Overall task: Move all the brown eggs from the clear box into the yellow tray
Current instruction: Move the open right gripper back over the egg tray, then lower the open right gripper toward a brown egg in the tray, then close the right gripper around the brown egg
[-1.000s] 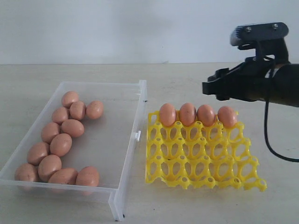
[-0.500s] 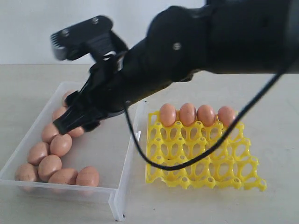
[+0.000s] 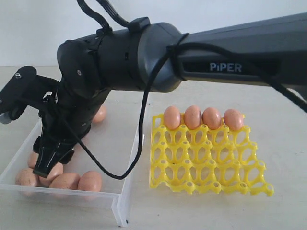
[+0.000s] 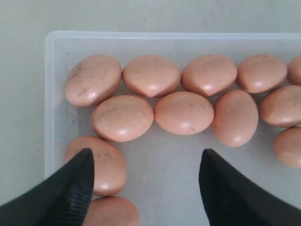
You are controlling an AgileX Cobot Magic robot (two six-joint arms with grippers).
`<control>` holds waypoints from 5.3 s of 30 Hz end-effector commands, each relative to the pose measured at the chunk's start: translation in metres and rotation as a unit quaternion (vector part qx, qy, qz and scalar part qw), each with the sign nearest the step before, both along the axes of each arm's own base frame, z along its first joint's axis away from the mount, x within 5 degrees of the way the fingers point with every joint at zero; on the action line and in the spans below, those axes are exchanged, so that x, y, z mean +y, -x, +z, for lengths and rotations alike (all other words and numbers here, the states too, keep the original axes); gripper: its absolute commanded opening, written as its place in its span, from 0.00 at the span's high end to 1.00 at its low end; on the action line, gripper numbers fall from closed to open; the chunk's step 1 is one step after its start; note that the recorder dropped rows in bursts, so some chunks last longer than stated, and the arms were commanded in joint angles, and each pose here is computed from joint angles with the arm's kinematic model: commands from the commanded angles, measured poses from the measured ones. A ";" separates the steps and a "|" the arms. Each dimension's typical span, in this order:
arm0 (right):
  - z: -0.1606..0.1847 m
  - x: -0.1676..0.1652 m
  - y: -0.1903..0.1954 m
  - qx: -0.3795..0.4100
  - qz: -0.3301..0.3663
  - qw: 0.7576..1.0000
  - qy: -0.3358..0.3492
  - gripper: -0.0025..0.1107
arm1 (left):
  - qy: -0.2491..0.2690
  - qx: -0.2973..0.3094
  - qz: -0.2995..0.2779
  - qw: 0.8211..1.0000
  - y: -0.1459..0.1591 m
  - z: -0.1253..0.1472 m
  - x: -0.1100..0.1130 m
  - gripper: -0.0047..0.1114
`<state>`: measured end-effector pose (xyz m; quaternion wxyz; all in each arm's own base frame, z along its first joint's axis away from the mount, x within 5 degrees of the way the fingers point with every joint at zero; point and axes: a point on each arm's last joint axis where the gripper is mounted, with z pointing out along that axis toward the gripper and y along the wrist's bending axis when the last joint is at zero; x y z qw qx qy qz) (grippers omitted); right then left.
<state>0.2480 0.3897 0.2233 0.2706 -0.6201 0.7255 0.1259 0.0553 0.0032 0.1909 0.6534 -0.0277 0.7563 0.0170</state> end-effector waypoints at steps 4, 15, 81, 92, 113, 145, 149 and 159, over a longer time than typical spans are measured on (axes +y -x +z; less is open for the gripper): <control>-0.006 -0.009 0.007 0.147 -0.184 0.972 0.016 0.44 | 0.002 -0.001 0.000 1.000 0.000 0.001 0.000 1.00; -0.012 -0.038 -0.009 0.244 -0.461 0.852 0.041 0.44 | 0.002 -0.001 0.000 1.000 0.000 0.001 0.000 1.00; -0.015 -0.014 0.004 0.276 -0.502 0.819 -0.029 0.39 | 0.002 -0.001 0.000 1.000 0.000 0.001 0.000 1.00; -0.037 -0.010 0.003 0.295 -0.537 0.791 -0.016 0.39 | 0.002 -0.001 0.000 1.000 0.000 0.001 0.000 1.00; -0.052 -0.012 0.003 0.287 -0.545 0.788 0.013 0.39 | 0.002 -0.001 0.000 1.000 0.000 0.001 0.000 1.00; -0.067 -0.009 0.000 0.284 -0.546 0.788 0.018 0.39 | 0.002 -0.001 0.000 1.000 0.000 0.001 0.000 1.00; -0.067 -0.008 -0.001 0.283 -0.544 0.790 0.012 0.39 | 0.002 -0.001 0.000 1.000 0.000 0.001 0.000 1.00; -0.066 -0.007 -0.001 0.286 -0.541 0.791 0.003 0.39 | 0.002 -0.001 0.000 1.000 0.000 0.001 0.000 1.00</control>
